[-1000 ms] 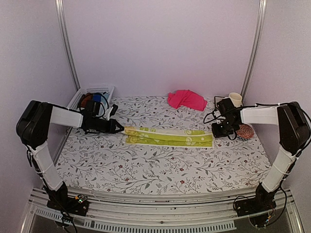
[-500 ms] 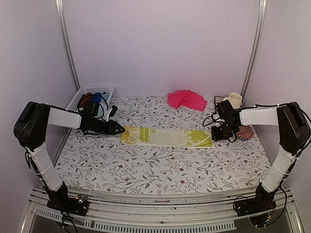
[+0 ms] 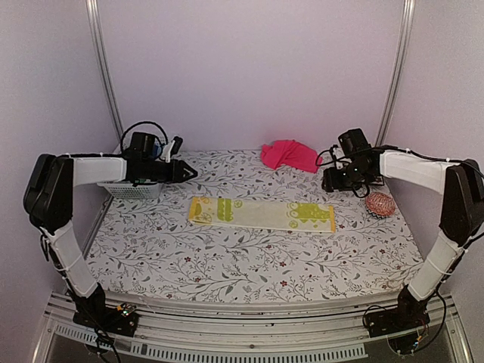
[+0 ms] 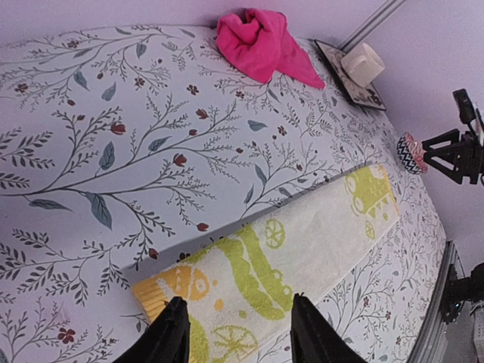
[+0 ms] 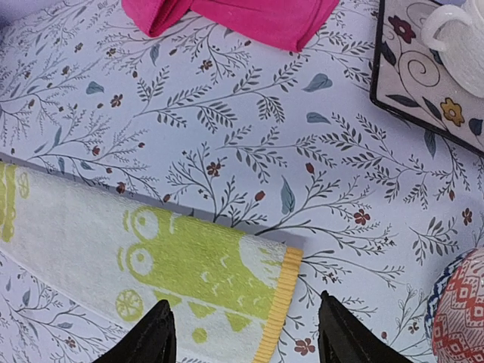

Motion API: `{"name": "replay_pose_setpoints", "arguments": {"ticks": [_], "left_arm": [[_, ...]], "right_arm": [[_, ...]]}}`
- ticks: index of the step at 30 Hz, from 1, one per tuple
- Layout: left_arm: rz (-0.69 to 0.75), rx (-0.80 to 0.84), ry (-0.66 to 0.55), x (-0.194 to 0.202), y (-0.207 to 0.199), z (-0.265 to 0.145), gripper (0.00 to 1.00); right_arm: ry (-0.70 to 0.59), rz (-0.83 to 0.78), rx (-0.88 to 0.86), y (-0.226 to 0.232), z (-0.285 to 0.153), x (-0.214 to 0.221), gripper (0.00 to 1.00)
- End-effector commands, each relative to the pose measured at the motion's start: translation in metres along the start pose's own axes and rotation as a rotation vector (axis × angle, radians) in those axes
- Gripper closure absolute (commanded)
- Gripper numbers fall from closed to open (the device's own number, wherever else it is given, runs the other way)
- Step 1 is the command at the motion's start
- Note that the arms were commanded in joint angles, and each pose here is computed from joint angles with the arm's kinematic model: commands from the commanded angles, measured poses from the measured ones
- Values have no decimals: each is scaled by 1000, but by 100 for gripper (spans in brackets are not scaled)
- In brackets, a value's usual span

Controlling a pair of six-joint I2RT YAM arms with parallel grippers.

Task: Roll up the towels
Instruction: Fold the towel at the center of the board, then smooth out the towel at the center of the board.

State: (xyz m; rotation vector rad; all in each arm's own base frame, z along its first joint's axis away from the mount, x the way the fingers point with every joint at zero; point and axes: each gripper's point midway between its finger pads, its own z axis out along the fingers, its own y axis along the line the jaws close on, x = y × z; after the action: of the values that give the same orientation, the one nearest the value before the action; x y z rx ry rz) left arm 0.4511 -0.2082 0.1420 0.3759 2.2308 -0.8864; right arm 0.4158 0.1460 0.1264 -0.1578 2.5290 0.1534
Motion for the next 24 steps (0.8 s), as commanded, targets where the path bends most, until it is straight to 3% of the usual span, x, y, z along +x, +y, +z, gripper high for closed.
{"name": "replay_pose_setpoints", "arguments": {"ticks": [1,6,13,24], "left_arm": [[-70,7,11,-4,1,7,54],[-101,53,60,12,-14,17,54],[-150,88,221,63,-30,28,55],[-263,-22,399,132,4,48,56]], "right_arm": [[-2,66,-72,16,6,-8,36],[59,145,-187,36,26,8,42],[162,212,-249,44,45,47,45],[276,260,-180,33,70,83,46]]}}
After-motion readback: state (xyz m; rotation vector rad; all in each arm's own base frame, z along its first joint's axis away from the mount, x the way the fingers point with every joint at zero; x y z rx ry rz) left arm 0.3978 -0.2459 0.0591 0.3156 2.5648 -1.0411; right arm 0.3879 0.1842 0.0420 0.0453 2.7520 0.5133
